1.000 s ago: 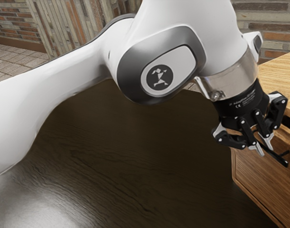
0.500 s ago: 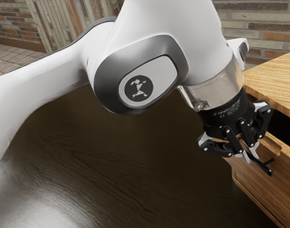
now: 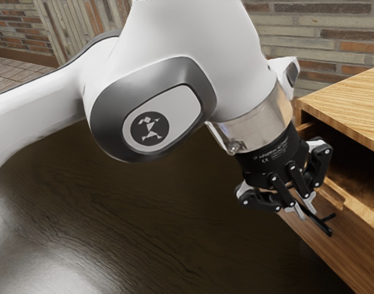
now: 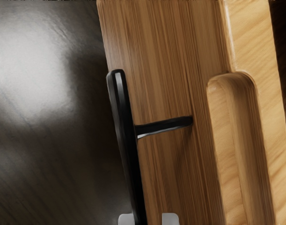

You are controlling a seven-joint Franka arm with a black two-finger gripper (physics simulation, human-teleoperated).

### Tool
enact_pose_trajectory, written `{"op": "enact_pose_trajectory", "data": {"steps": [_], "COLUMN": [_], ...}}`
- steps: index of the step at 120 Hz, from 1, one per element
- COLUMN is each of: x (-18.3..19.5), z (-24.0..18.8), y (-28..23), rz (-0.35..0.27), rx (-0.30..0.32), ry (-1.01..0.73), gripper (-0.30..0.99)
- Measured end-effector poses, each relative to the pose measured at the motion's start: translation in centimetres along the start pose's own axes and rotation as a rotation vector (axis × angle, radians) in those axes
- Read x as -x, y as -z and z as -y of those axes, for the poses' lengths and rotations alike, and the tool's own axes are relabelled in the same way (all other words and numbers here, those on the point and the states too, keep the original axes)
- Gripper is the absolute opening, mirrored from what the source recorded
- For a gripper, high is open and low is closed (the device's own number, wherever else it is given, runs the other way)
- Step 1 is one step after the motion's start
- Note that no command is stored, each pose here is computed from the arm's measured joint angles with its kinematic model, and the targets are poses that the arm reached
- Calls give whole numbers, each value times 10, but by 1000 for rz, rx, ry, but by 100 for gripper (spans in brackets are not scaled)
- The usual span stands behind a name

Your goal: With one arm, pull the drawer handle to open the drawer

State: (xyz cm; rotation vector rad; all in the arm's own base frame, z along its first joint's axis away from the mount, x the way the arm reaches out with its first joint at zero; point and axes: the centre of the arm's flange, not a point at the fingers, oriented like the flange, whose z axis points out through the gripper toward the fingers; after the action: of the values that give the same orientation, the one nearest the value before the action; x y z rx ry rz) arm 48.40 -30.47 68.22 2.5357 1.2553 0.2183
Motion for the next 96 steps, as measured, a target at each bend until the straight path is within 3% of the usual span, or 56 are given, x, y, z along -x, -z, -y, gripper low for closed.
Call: {"op": "enact_pose_trajectory", "data": {"steps": [96], "x": [9], "z": [46], "y": [15], "rz": [-13], "rx": [8], "ry": [29], "gripper": [-9]}}
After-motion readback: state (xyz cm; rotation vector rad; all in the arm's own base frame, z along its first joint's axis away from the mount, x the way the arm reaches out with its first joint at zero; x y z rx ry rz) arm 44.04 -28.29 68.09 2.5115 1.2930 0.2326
